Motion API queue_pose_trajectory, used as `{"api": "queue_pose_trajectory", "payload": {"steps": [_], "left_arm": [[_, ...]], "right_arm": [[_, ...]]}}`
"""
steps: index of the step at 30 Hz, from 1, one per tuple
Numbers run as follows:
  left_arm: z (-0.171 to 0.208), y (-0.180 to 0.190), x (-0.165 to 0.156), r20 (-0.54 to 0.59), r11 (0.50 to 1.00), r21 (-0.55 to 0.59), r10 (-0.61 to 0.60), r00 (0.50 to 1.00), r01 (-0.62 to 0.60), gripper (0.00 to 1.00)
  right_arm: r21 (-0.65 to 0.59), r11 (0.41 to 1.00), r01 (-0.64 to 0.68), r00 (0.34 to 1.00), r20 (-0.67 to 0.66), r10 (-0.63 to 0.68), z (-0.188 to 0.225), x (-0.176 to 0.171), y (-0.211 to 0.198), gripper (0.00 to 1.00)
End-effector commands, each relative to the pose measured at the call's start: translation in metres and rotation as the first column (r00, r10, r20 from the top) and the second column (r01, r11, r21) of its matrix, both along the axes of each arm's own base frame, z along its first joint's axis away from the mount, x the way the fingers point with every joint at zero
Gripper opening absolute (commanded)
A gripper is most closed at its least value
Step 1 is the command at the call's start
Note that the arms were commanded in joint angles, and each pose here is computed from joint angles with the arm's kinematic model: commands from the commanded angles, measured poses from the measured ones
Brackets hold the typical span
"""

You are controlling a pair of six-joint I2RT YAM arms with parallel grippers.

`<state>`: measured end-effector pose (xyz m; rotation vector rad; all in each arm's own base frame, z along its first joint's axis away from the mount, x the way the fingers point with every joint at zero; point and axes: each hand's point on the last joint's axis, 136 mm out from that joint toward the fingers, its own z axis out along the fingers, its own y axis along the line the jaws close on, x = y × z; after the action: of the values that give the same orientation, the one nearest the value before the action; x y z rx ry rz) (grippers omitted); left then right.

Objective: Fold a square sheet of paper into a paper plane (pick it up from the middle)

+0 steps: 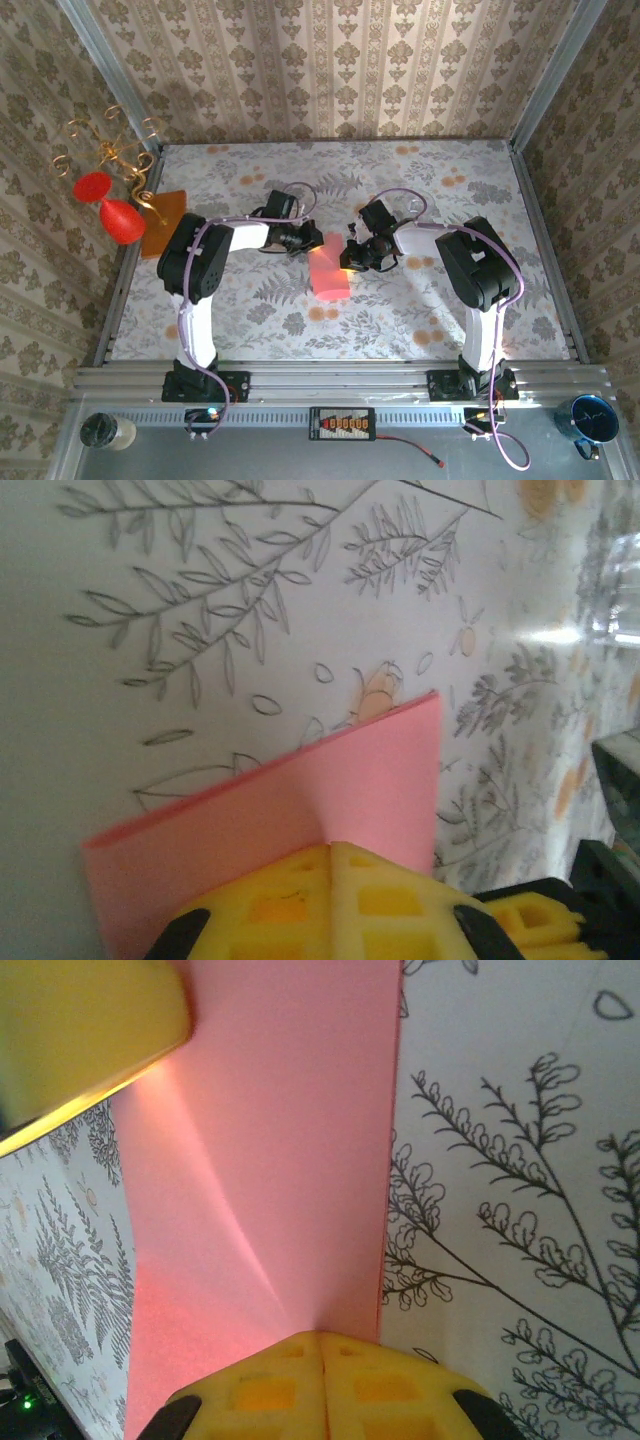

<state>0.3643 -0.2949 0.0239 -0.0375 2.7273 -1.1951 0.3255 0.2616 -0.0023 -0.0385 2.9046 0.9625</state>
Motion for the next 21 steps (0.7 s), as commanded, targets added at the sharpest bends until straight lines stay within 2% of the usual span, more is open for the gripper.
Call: {"api": "queue_pose_trajectory", "payload": {"steps": [1,6,9,15,21], "left_arm": [[-0.011,0.025,0.02,0.005,0.997,0.061,0.054,0.999,-0.054,0.0],[-0.028,0.068,0.035,-0.019,0.983,0.124,0.137,0.99,-0.134,0.0],[-0.015,0.084,0.041,0.006,0.979,0.125,0.164,0.986,-0.164,0.0],[0.036,0.055,0.023,0.062,0.994,0.049,0.09,0.994,-0.093,0.01],[0.044,0.014,-0.037,0.009,1.0,0.016,-0.017,1.0,0.017,0.01]], "right_arm": [[-0.499,0.866,-0.033,0.946,-0.294,-0.133,-0.112,-0.095,-0.107,0.08],[-0.501,0.865,-0.029,0.945,-0.295,-0.14,-0.113,-0.097,-0.108,0.08],[-0.501,0.865,-0.024,0.945,-0.294,-0.145,-0.113,-0.097,-0.108,0.08],[-0.503,0.864,-0.018,0.944,-0.294,-0.151,-0.113,-0.096,-0.107,0.08],[-0.505,0.863,-0.017,0.941,-0.3,-0.157,-0.115,-0.099,-0.109,0.08]]}}
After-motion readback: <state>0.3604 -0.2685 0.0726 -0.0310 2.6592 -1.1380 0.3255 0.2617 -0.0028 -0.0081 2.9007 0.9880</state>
